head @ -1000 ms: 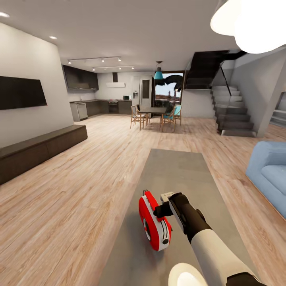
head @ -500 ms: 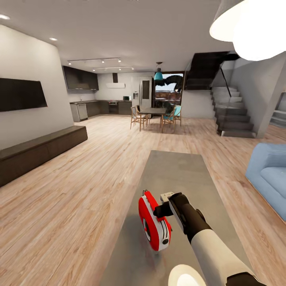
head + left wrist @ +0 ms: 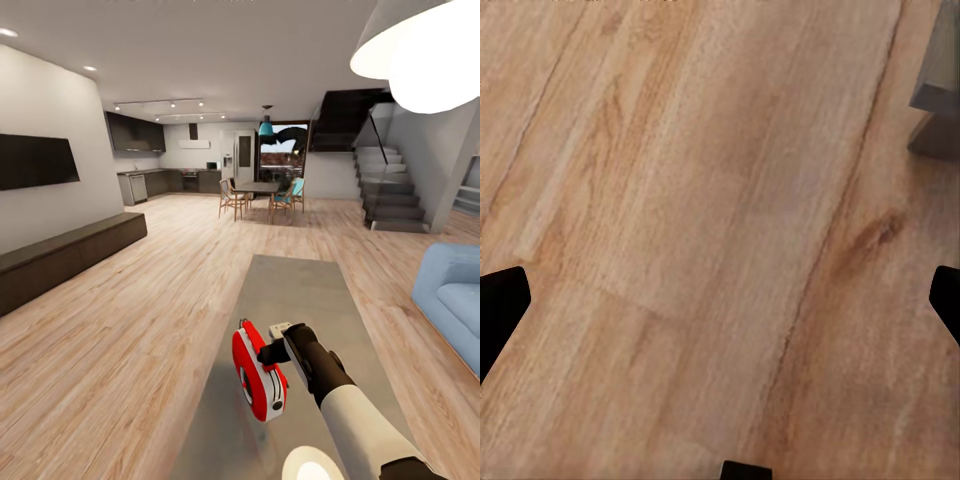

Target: Turn on the radio receiver that's on the table in the living room.

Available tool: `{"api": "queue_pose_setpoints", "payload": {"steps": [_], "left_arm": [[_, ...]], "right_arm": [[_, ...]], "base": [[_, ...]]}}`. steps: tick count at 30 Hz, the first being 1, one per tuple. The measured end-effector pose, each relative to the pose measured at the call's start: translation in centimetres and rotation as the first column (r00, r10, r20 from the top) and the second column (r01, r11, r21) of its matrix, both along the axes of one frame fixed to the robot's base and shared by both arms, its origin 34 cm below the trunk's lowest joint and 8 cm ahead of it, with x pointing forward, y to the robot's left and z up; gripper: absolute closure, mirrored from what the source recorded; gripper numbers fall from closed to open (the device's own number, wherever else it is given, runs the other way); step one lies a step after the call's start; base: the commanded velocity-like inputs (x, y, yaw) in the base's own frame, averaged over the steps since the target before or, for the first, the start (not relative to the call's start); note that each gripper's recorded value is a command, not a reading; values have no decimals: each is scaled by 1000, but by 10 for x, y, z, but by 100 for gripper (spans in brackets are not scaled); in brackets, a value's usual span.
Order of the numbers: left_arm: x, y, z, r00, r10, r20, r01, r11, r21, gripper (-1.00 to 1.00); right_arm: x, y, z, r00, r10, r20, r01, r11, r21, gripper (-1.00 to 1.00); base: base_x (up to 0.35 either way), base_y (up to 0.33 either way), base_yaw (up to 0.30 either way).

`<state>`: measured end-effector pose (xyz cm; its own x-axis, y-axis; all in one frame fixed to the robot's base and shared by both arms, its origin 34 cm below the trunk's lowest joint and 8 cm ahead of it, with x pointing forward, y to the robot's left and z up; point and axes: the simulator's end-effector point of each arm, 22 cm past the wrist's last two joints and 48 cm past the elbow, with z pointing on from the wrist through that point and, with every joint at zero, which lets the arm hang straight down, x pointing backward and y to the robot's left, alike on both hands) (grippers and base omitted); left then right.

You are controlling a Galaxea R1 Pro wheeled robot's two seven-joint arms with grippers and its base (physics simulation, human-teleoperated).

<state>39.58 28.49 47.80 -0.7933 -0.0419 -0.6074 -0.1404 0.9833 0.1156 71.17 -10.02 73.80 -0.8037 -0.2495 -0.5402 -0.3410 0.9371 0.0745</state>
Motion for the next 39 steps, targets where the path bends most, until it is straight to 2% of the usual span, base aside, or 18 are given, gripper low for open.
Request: {"api": "queue_pose_setpoints", "payload": {"steps": [26,39], "left_arm": [[3,0,46,1000,0,0,0,1000,1,-100],[3,-6,46,1000,0,0,0,1000,-5,-100]], "right_arm": [[4,0,46,1000,-1,3,1,1000,3,100],[5,-3,46,1000,-7,5,7,1000,-8,100]], "base": [[0,0,0],[0,0,0]]}}
